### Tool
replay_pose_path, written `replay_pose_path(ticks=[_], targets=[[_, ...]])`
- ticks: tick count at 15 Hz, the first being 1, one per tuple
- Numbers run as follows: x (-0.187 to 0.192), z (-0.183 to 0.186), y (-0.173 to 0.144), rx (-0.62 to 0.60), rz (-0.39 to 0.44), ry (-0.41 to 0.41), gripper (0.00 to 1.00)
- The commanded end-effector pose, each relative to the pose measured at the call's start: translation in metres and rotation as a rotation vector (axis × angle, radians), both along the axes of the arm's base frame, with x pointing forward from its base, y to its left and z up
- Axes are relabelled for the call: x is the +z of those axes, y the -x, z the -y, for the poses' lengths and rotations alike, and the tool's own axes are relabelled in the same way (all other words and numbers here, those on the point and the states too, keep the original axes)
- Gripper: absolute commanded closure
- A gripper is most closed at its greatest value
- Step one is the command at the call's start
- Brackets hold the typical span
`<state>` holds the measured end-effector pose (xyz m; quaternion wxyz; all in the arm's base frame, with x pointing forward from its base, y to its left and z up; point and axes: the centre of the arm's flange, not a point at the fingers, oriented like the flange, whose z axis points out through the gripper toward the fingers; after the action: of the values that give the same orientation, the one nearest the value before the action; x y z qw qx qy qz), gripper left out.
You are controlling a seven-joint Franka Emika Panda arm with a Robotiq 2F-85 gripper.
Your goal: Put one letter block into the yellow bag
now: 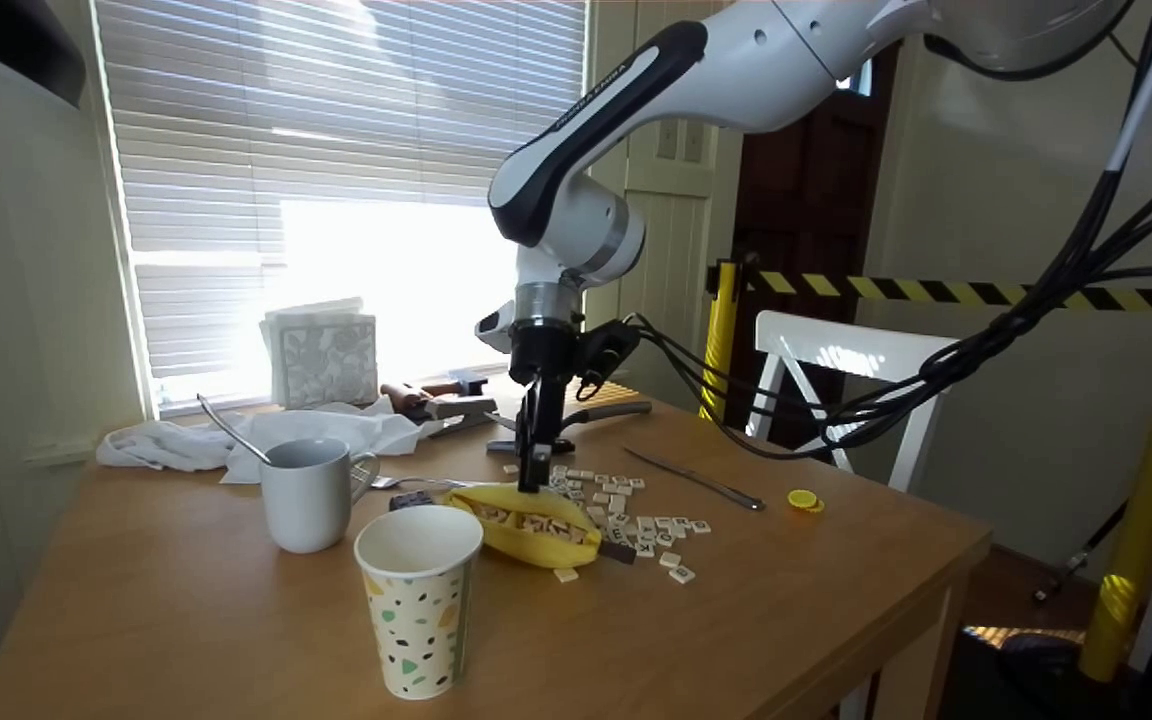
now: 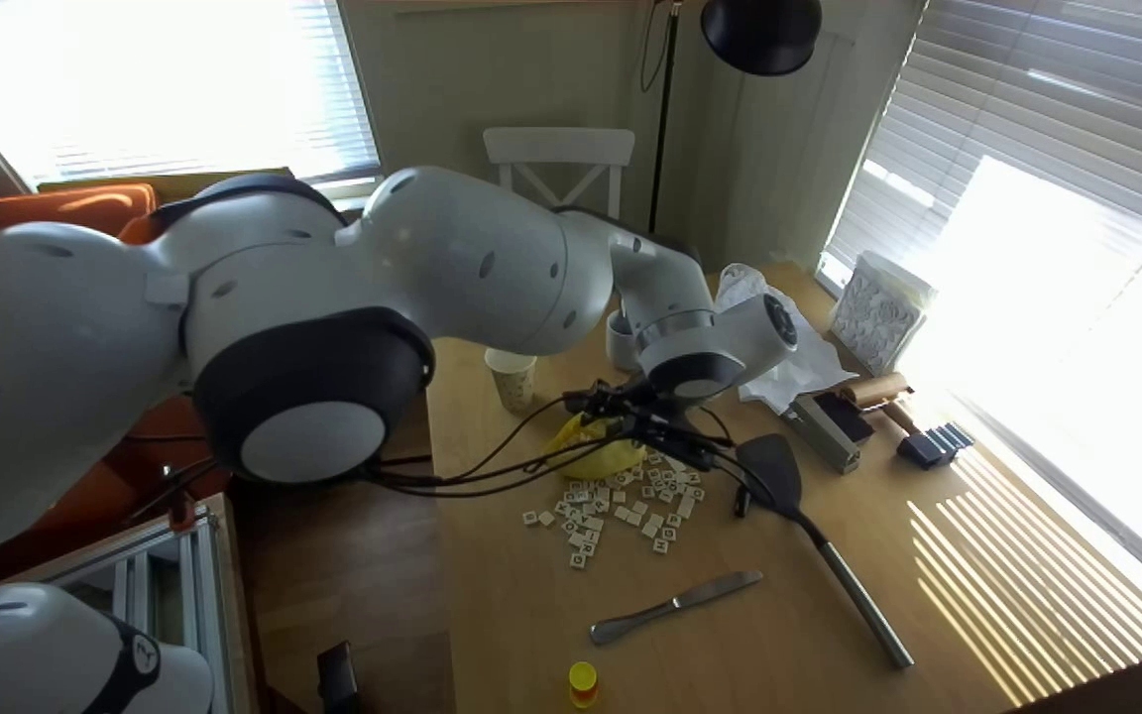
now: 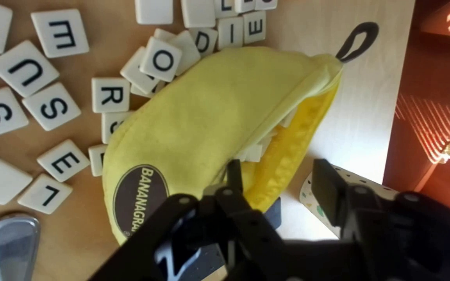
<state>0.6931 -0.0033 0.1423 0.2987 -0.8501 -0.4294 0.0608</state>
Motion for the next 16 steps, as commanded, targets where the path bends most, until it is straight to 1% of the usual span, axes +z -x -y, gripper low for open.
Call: replay_pose_path(ticks=[1,3,5,6,7,8,9,11,13,16], targets=[[-0.006,0.0,-0.014,0.011,0.019,0.025,0.18],[-0.002,-0.001,-0.015,0.006,0.029,0.021,0.04],[0.023,0.0,-0.014,-0.037,0.046,0.024,0.0],[0.043,0.003,-0.012,-0.077,0.061,0.028,0.0],[0.066,0.009,-0.008,-0.147,0.076,0.027,0.0],[0.083,0.014,-0.007,-0.21,0.062,0.057,0.0],[0.1,0.021,-0.005,-0.253,0.074,0.086,0.0],[0.125,0.038,0.0,-0.315,0.124,0.178,0.0],[0.146,0.052,0.01,-0.393,0.162,0.245,0.0],[0.167,0.071,0.029,-0.51,0.208,0.34,0.0]])
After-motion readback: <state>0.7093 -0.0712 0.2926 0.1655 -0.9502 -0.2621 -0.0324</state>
